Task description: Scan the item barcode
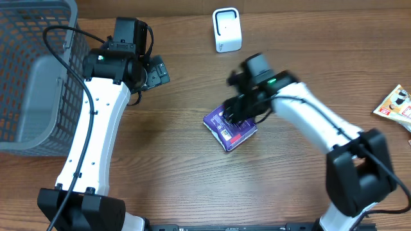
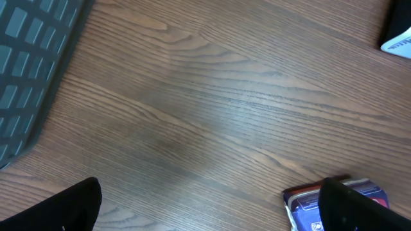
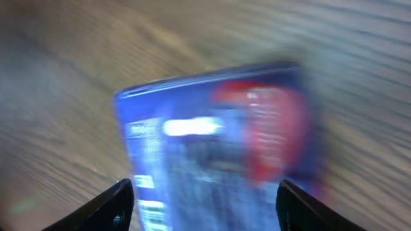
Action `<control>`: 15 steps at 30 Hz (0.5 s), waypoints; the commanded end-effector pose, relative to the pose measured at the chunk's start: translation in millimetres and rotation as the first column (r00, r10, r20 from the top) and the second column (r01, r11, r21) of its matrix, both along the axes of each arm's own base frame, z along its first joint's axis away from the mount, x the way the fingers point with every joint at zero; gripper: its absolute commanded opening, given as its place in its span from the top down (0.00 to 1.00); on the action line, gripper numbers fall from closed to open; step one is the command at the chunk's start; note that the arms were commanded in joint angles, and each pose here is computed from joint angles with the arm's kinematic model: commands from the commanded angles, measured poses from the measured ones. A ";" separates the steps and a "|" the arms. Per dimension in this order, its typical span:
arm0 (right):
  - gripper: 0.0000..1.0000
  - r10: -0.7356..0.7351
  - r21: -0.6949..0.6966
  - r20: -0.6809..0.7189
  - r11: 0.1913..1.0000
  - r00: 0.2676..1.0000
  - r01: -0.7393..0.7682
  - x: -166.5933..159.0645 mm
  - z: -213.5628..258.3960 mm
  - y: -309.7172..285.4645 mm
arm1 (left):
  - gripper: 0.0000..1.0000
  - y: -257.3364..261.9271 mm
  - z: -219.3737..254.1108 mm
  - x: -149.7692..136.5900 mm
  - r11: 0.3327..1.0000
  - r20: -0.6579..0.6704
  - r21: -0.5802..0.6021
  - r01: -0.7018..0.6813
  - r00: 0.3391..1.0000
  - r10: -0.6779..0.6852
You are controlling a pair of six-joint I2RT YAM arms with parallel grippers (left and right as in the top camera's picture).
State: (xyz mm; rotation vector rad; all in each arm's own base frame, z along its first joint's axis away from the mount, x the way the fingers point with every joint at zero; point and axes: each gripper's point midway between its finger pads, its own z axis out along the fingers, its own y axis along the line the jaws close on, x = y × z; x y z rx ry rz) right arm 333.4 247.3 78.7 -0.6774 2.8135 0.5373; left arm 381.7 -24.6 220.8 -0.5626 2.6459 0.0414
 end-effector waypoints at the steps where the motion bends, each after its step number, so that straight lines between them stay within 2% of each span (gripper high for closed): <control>1: 0.30 0.072 -0.183 0.119 0.982 0.990 -0.050 -5.6 -7.6 8.9 | 0.00 4.2 -0.1 1.7 1.000 0.004 0.007 -0.030 1.000 0.030; 4: 0.33 0.065 -0.339 0.235 0.941 0.970 0.019 -4.3 -5.8 6.4 | 0.00 4.2 -0.1 1.7 1.000 0.004 0.007 -0.030 1.000 0.030; 7: 0.48 0.097 -0.397 0.292 0.918 0.952 0.028 -10.2 -2.3 14.0 | 0.00 4.2 -0.1 1.7 1.000 0.004 0.007 -0.030 1.000 0.030; 9: 0.72 0.123 -0.382 0.282 0.924 0.951 -0.006 -21.0 -3.0 27.2 | 0.00 4.2 -0.1 1.7 1.000 0.004 0.007 -0.030 1.000 0.030; 10: 0.89 0.128 -0.372 0.275 0.928 0.953 -0.017 -25.5 -3.6 32.2 | 0.00 4.2 -0.1 1.7 1.000 0.004 0.007 -0.030 1.000 0.030; 11: 0.96 0.137 -0.359 0.265 0.933 0.954 -0.034 -31.0 -4.4 38.2 | 0.00 4.2 -0.1 1.8 1.000 0.004 0.007 -0.030 1.000 0.030; 15: 0.96 0.175 -0.285 0.223 0.952 0.959 -0.107 -47.8 -7.8 61.6 | 0.00 4.2 -0.1 1.7 1.000 0.004 0.007 -0.030 1.000 0.030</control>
